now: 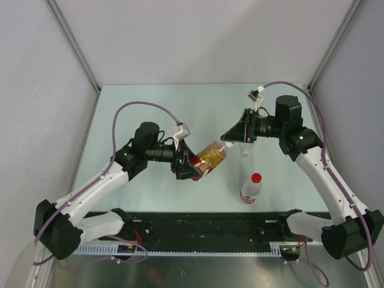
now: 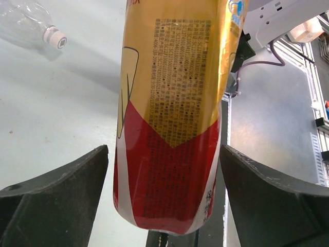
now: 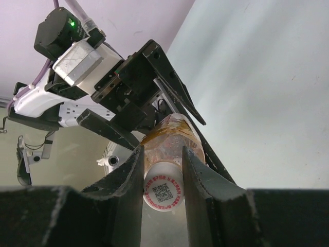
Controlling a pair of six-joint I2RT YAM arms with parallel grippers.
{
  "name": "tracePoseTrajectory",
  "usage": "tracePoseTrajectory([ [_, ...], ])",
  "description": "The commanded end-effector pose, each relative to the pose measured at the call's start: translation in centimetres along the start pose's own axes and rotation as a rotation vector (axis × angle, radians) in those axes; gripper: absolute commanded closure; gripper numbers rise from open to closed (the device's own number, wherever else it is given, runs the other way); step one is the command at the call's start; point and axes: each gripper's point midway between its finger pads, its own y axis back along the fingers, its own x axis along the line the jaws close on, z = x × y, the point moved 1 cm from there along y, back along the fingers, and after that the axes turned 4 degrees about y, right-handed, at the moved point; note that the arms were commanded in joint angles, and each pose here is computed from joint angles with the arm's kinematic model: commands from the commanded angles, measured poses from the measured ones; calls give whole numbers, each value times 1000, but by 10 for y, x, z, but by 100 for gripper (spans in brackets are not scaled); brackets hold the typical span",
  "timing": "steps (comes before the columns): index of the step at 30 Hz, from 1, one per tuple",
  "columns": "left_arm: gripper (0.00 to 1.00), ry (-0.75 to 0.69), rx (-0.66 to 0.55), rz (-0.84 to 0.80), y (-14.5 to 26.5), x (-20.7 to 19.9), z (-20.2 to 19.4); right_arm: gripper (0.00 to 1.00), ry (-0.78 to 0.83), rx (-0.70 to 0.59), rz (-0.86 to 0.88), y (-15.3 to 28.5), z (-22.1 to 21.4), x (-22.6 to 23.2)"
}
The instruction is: Unscrew the bottle caps
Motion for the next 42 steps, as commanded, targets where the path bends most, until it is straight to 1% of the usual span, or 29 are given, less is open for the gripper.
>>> tracePoseTrajectory([
  [1,11,-36,-12,-20,-8,1,3,100,42,-32,56,9,13,26],
  [9,41,-2,12,-53,-18,1,-3,100,44,-38,50,12,13,27],
  [15,59,-13,-5,-35,-15,0,0,100,50,-77,17,16,18,25],
  [18,65,-19,-18,-25,-12,-2,2,96,43,-120,-2,19,27,24],
  [20,69,-23,-27,-8,-10,-2,3,87,42,-155,-17,22,33,24],
  [22,70,-29,-41,12,-8,-1,4,74,46,-195,-33,27,41,25],
  [26,72,-50,-75,60,-1,0,8,34,54,-270,-55,36,53,28],
  [27,73,-56,-85,76,1,1,9,26,58,-287,-63,39,56,29],
  [29,74,-68,-106,107,5,2,12,12,66,-324,-83,44,61,30],
  [30,74,-69,-114,122,7,2,12,7,69,-342,-95,47,62,31],
  [31,75,-74,-127,143,10,3,14,4,71,-357,-106,49,64,31],
  [33,75,-78,-149,189,15,6,17,2,77,-384,-129,53,66,31],
  [42,72,-62,-196,539,52,42,25,1,89,-445,-203,57,69,28],
])
